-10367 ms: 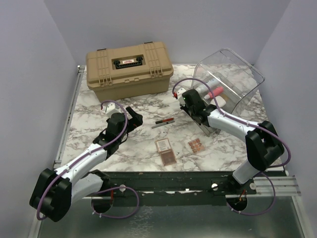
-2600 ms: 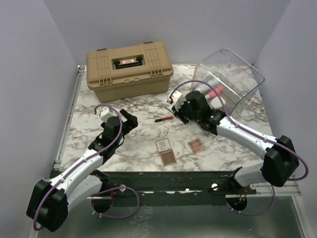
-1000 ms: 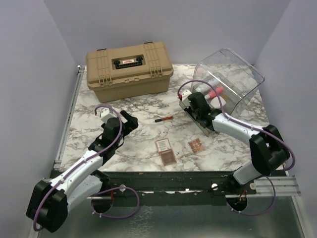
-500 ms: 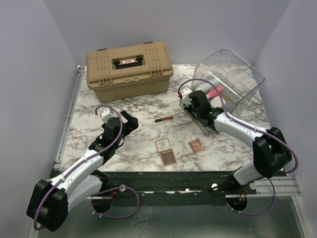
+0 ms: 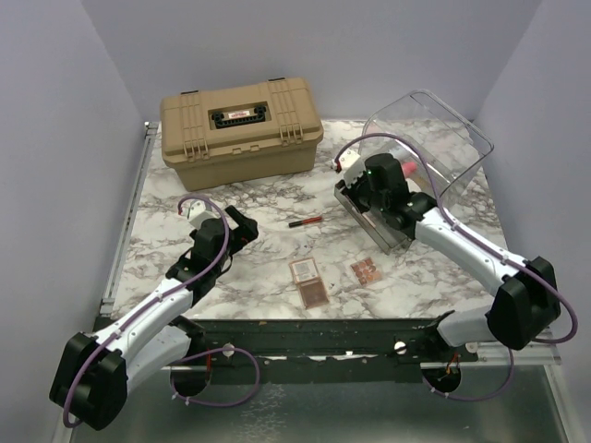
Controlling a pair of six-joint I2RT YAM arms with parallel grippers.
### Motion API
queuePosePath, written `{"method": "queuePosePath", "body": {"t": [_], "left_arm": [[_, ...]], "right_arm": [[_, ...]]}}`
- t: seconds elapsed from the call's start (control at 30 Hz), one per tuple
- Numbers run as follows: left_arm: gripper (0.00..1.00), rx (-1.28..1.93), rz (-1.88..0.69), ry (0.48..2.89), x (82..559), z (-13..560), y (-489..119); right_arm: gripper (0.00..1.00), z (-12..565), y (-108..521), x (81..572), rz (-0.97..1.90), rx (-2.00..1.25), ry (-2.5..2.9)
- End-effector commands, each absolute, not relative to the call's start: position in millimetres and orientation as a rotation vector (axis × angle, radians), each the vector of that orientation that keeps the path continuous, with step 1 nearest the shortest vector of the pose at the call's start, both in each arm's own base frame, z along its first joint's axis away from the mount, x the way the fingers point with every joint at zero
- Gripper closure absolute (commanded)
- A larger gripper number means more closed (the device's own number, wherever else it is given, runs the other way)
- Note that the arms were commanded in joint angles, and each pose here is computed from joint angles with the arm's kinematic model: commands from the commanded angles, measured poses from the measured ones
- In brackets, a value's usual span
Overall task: Organize the makeup
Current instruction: Place the makeup in the drawer, then pick up the lipstick at the center of the board.
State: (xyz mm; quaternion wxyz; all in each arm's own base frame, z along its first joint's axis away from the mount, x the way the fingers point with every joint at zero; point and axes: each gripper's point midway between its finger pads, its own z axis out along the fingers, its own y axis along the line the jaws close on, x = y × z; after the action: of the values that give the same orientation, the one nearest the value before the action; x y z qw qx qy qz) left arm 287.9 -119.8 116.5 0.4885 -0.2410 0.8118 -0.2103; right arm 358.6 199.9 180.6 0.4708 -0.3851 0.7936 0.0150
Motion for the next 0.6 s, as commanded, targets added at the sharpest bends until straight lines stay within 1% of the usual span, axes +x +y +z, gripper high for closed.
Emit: {"method": "queuePosePath", "body": {"t": [0.0, 0.13, 0.3, 0.47, 0.57], "left_arm": [[0.02, -0.586, -0.547, 1.954, 292.5, 124.7, -123.9], [0.02, -0.582, -0.546, 1.953, 292.3, 125.3, -123.7], [0.02, -0.582, -0.549, 1.951, 292.0, 125.8, -124.0], [0.02, -0.575, -0.557, 1.945, 292.1, 129.5, -124.7], [0.02, -0.577, -0.553, 1.943, 291.4, 130.3, -123.4]], "right_arm": [[0.70, 191.9, 244.7, 334.5, 0.338, -1.098, 1.846], [0.67, 176.1, 266.2, 320.5, 0.413, -1.233, 1.838], [0.63, 161.4, 288.9, 307.7, 0.419, -1.381, 1.745], [0.65, 147.2, 297.0, 312.4, 0.393, -1.429, 1.771], [0.65, 134.5, 300.3, 312.8, 0.392, -1.469, 1.789]]}}
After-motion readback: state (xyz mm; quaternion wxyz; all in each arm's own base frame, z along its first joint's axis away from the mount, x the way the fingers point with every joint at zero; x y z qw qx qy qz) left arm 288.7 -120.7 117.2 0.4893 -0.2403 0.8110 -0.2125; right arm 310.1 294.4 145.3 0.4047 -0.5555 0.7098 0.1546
